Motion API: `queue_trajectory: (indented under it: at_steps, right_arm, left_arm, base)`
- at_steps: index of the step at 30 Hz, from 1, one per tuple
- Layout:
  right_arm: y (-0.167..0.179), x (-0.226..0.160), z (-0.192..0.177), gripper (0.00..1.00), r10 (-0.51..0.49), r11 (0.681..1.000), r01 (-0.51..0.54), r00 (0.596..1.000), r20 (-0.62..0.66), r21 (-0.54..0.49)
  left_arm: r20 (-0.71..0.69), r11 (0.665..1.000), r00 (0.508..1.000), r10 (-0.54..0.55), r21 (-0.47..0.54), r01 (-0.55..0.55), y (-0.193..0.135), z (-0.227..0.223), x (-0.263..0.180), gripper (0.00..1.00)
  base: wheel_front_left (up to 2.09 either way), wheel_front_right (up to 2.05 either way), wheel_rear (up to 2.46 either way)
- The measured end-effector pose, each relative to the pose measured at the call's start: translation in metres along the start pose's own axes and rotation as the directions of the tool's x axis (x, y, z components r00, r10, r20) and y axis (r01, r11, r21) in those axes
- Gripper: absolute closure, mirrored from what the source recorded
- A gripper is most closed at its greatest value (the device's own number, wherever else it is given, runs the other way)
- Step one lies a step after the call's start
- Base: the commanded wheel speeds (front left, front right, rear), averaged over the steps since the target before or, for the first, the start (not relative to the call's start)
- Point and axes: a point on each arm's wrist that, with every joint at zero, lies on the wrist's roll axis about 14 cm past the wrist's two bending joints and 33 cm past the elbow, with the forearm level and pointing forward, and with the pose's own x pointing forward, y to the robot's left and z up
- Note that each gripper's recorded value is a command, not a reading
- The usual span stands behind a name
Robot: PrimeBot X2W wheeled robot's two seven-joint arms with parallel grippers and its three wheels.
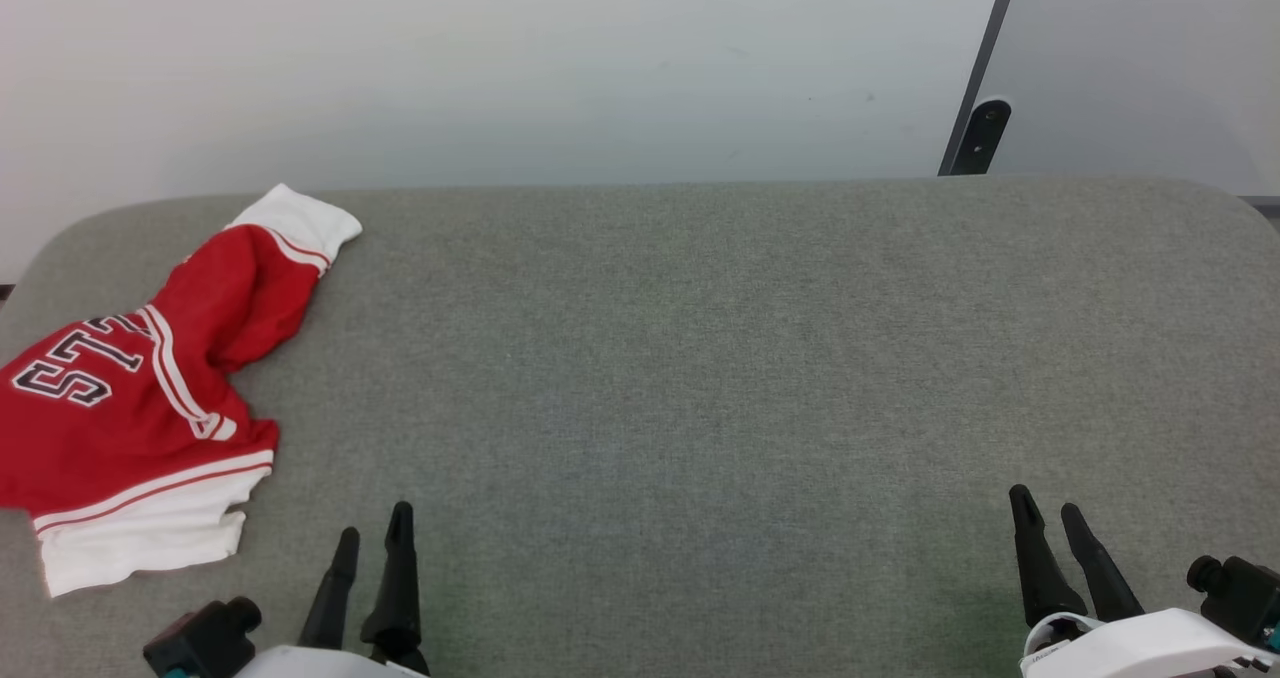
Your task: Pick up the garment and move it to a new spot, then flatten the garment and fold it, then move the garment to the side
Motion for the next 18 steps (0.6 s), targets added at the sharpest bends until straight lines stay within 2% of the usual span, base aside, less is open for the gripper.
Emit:
queue_trajectory:
  at_steps: [18]
  right_arm:
    - [0.0042,0.0019,-0.0053,0.0,0.027,0.98,-0.028,1.0,-0.007,-0.198]
  left_arm:
    - [0.006,0.98,1.0,-0.029,0.197,0.027,-0.0044,-0.0029,0.0019,0.0]
  base:
    - [0.0,0.0,0.0]
